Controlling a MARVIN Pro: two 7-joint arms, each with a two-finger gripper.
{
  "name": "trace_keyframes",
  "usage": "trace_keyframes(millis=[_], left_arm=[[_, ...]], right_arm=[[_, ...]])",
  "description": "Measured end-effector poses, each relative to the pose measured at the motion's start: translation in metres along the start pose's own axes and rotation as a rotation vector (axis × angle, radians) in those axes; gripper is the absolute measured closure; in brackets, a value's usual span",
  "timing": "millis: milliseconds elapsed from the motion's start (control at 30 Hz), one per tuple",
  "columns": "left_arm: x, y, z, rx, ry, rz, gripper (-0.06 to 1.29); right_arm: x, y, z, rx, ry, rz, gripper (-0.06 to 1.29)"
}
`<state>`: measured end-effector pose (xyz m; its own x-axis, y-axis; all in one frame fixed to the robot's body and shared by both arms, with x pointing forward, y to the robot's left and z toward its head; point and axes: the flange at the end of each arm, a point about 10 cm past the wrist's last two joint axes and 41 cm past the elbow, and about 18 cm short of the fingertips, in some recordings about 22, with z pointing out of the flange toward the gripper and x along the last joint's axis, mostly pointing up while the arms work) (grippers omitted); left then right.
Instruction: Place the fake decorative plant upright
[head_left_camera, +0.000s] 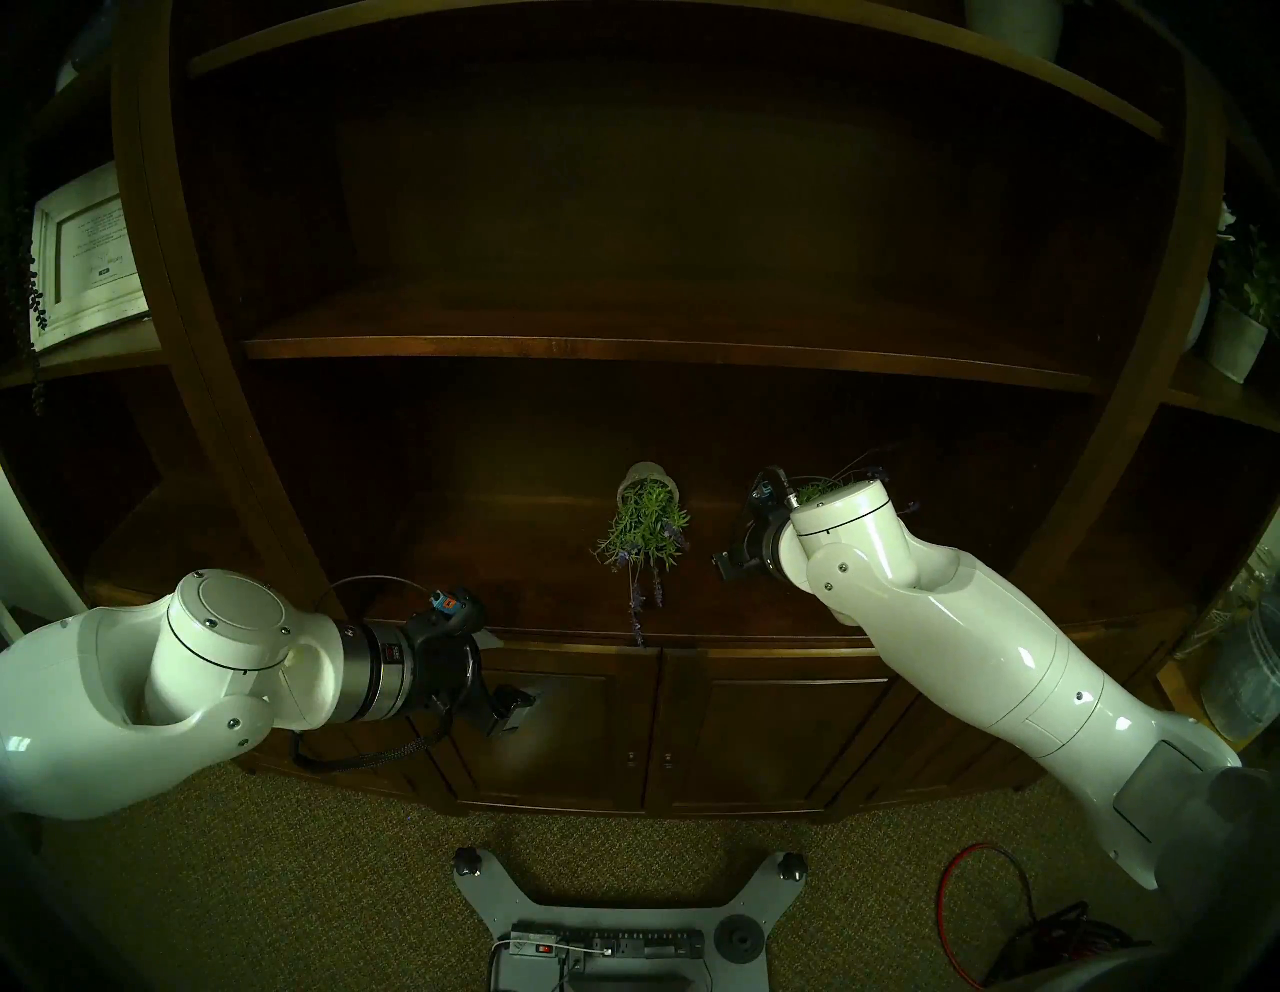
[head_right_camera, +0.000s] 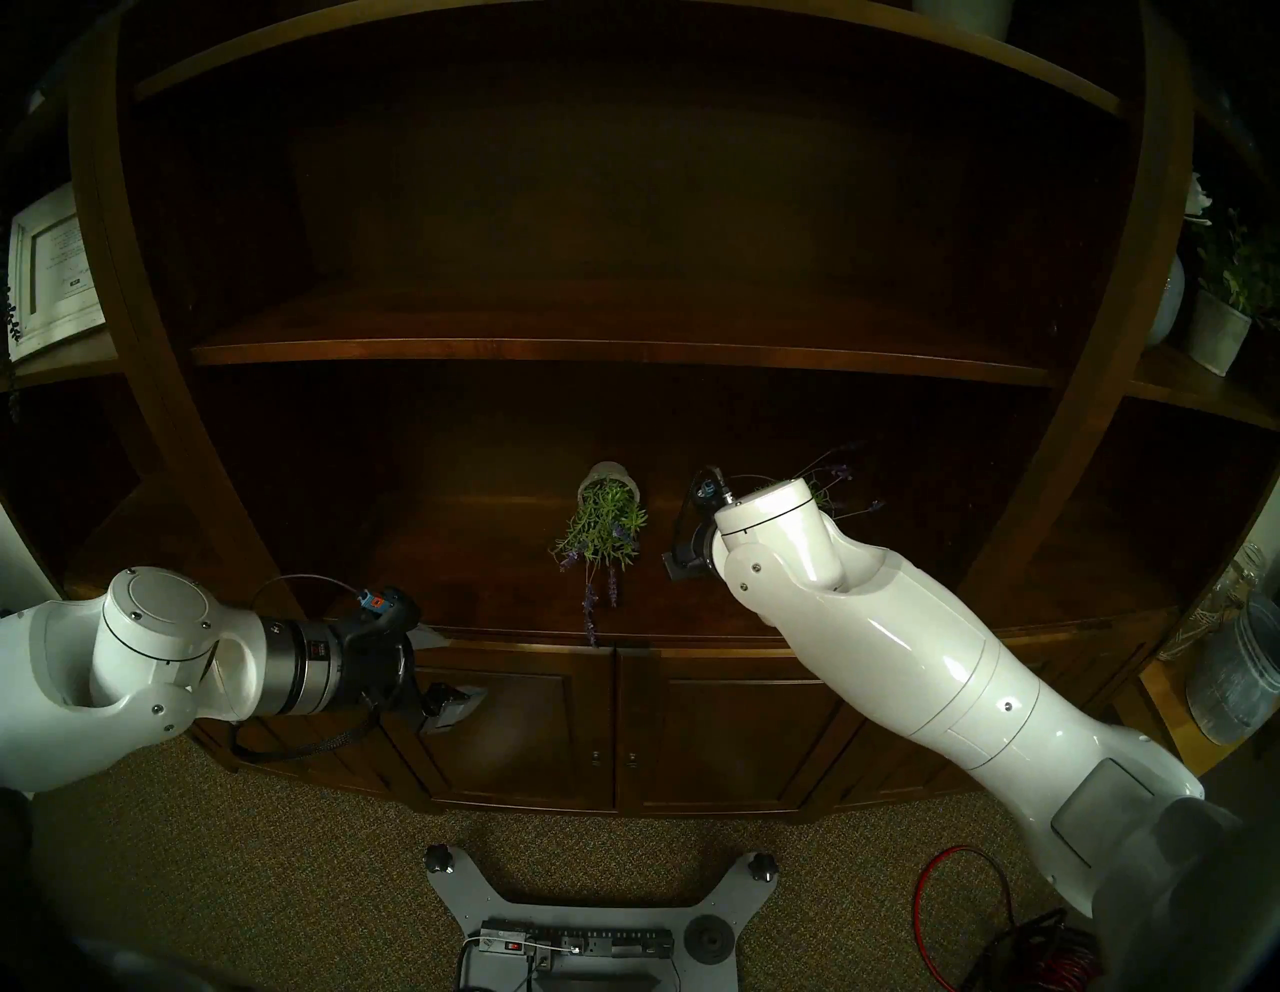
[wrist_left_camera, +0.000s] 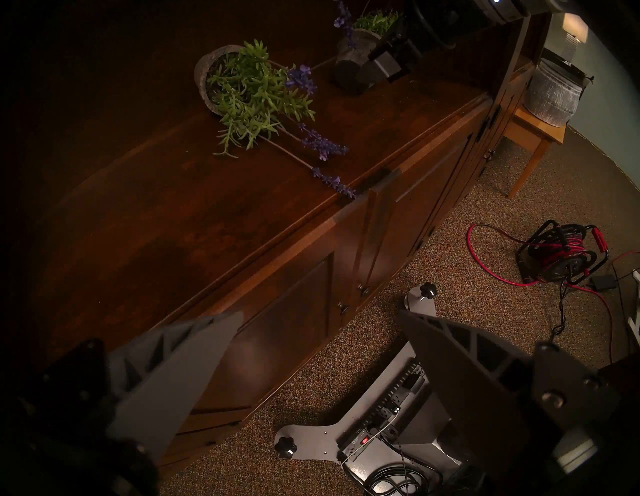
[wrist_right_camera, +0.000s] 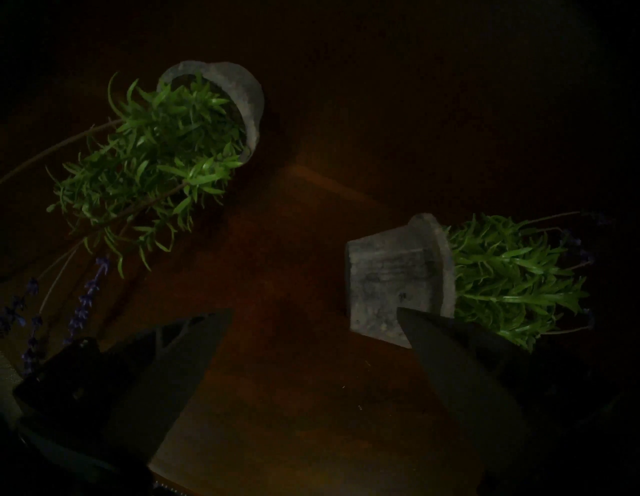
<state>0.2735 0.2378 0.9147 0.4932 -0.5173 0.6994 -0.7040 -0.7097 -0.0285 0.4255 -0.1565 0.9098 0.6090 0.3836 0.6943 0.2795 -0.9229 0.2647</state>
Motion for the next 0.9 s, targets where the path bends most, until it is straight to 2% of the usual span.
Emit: trace_keyframes(millis=[500, 900], left_arm=[[0.0, 0.0, 0.0, 0.0, 0.0, 0.0, 0.02], [0.0, 0.0, 0.0, 0.0, 0.0, 0.0, 0.02]], right_arm=[[0.006, 0.033, 0.014, -0.049, -0.032, 0.051, 0.0], [0.015, 0.032, 0.014, -0.008, -0.023, 0.064, 0.0]])
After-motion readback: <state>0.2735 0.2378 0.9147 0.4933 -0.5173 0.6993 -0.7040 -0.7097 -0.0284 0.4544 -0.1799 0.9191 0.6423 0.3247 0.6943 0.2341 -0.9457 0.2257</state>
